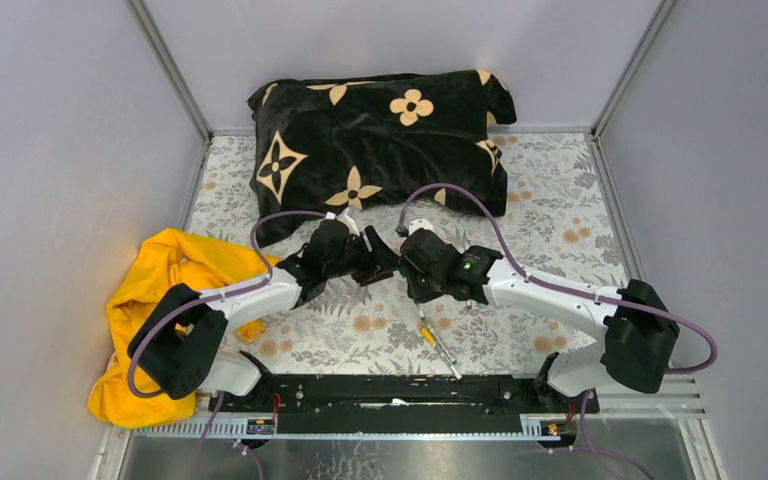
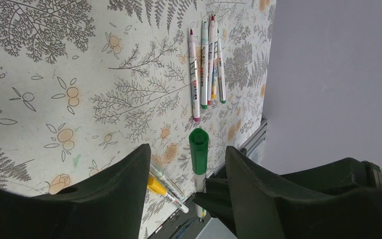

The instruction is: Open the pen caps

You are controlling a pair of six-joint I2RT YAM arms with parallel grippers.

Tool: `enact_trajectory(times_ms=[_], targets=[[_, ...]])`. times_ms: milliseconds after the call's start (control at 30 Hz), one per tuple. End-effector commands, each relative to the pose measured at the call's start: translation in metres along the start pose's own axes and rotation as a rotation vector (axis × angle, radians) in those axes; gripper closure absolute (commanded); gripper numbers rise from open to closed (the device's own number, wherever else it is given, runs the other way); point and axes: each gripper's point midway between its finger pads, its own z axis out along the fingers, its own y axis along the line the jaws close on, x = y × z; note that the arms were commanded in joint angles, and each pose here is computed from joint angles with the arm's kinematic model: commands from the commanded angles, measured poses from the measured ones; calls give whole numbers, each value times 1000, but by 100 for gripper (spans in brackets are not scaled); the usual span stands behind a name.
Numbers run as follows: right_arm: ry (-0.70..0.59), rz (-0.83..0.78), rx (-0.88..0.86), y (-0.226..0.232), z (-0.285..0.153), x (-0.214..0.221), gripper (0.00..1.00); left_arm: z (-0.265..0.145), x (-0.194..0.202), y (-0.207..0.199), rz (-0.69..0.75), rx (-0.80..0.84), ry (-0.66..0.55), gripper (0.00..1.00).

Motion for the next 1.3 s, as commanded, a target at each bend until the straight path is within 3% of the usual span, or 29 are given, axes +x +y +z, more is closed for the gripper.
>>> enact_trajectory(times_ms=[0,433,867,967,1133,1267], targets=[[-40,-16,-46,16,-3,-18,97,5,-12,-22,18,58,-42,36],[-46,-21,-57,22,2,-25,98,10,-10,-19,2,49,-41,45],[-38,-20,-54,20,6,-20,98,11,-10,-19,-10,57,-42,60],[-37,-20,-55,20,7,-20,98,11,-8,-18,-10,63,-38,72],[-41,-17,-53,20,6,-20,98,12,-7,-17,-6,62,-31,100],[-52,-13,-53,20,4,-22,97,10,-5,-17,2,65,-29,100]])
